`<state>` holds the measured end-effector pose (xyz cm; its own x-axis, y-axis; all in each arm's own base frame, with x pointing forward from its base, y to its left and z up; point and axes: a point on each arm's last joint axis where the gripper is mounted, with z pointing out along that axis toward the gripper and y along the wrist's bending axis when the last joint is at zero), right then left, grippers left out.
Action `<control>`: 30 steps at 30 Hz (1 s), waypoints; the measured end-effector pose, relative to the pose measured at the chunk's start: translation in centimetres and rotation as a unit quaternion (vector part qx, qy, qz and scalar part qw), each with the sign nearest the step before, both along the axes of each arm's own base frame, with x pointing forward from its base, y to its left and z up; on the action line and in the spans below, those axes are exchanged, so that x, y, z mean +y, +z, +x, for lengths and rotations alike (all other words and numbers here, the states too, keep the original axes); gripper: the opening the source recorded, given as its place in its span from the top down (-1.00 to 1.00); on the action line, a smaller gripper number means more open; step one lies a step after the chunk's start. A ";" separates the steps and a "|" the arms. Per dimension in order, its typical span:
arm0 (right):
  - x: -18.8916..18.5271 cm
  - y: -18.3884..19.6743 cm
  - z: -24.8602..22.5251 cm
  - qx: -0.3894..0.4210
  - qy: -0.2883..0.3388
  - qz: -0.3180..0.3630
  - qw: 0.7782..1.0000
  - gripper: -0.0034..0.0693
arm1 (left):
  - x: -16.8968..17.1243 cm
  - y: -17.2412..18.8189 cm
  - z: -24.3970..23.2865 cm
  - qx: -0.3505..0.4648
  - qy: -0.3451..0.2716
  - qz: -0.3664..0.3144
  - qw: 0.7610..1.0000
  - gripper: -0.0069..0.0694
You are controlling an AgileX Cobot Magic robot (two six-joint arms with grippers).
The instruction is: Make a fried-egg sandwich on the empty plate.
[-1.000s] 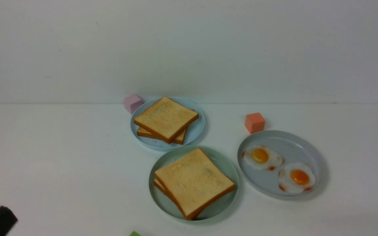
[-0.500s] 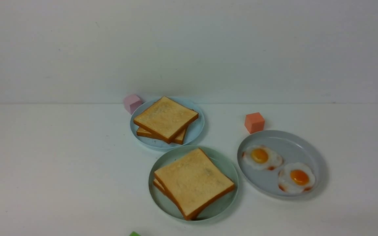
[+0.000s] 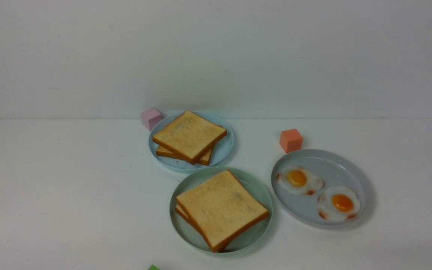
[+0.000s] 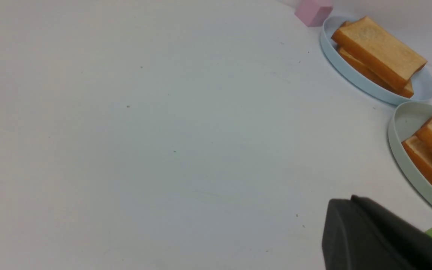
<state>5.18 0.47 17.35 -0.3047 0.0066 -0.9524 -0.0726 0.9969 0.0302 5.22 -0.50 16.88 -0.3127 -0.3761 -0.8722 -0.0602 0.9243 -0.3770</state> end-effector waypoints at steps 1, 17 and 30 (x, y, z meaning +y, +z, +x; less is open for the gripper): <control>0.0 0.0 0.0 0.000 0.000 0.000 1.000 0.81 | 0.0 0.0 0.0 0.000 0.000 0.000 1.000 0.85; 0.0 0.0 0.0 0.000 0.000 0.000 1.000 0.74 | 0.0 0.0 0.0 0.000 0.000 0.000 1.000 0.85; 0.0 0.0 0.0 0.000 0.000 0.000 1.000 0.68 | 0.0 0.0 0.0 0.000 0.000 -0.001 1.000 0.85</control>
<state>5.18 0.47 17.35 -0.3047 0.0066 -0.9524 -0.0726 0.9969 0.0302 5.22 -0.50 16.88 -0.3126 -0.3772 -0.8718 -0.0605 0.9238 -0.3780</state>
